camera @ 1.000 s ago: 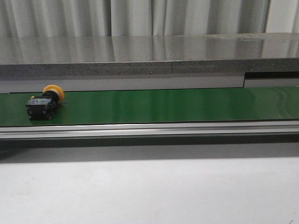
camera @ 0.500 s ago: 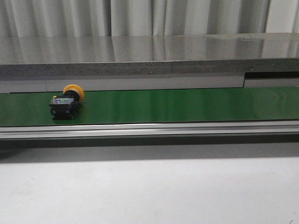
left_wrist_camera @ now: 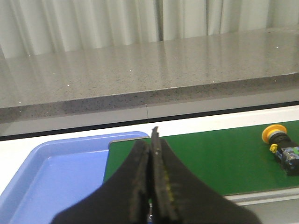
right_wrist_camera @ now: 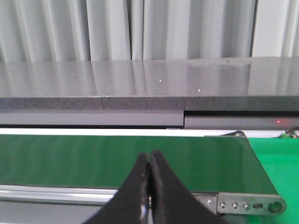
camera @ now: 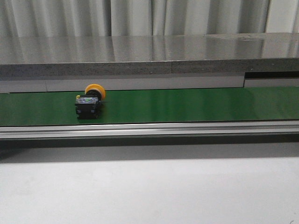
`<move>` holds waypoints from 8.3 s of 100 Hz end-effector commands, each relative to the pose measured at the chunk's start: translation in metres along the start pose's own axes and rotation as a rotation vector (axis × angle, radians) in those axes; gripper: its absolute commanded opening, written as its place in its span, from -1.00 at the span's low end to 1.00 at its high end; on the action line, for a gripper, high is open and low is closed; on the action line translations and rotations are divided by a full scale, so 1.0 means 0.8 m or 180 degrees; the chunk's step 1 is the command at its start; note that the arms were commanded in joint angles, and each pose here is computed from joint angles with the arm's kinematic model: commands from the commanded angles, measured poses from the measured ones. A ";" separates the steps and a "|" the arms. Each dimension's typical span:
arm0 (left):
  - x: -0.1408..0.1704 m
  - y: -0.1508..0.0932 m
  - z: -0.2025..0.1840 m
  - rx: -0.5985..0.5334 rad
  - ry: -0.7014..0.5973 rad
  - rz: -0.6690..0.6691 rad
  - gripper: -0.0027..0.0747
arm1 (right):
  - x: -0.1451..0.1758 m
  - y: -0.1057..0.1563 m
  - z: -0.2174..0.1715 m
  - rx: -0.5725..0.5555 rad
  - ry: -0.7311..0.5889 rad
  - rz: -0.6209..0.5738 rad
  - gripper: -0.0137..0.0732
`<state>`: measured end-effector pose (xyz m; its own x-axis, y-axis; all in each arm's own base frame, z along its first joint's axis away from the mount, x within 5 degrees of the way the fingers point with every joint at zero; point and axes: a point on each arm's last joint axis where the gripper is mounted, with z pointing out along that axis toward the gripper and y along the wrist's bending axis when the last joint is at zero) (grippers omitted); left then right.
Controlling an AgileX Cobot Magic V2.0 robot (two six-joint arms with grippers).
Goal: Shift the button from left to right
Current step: 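Release the button and raise the left gripper as the belt carries it, then lower the right gripper onto the button at the belt's far end and grasp, then lift the button with the right gripper and lower it into the green bin, then open the right gripper and withdraw it from the green bin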
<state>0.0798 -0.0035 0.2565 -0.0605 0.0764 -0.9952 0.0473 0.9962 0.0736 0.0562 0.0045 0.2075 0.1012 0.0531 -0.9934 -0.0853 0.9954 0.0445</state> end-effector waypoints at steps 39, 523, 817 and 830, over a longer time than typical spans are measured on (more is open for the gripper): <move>-0.021 0.002 -0.001 -0.0023 -0.0349 -0.0041 -0.98 | -0.111 0.006 0.016 -0.0018 0.0122 0.0056 -0.84; -0.021 0.002 -0.001 -0.0023 -0.0349 -0.0041 -0.99 | 0.004 -0.238 0.362 0.0893 0.3677 -0.0253 -0.27; -0.021 0.002 -0.001 -0.0023 -0.0349 -0.0041 -0.98 | -0.121 0.005 0.041 0.0060 0.0330 -0.0132 -0.84; -0.021 0.002 -0.001 -0.0023 -0.0349 -0.0041 -0.99 | -0.121 0.005 0.041 0.0060 0.0330 -0.0132 -0.84</move>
<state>0.0799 -0.0037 0.2570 -0.0549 0.0780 -0.9954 0.0496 0.9959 0.0753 0.0783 0.0081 0.2915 -0.0999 -0.0124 -0.9949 -0.0906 0.9959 -0.0033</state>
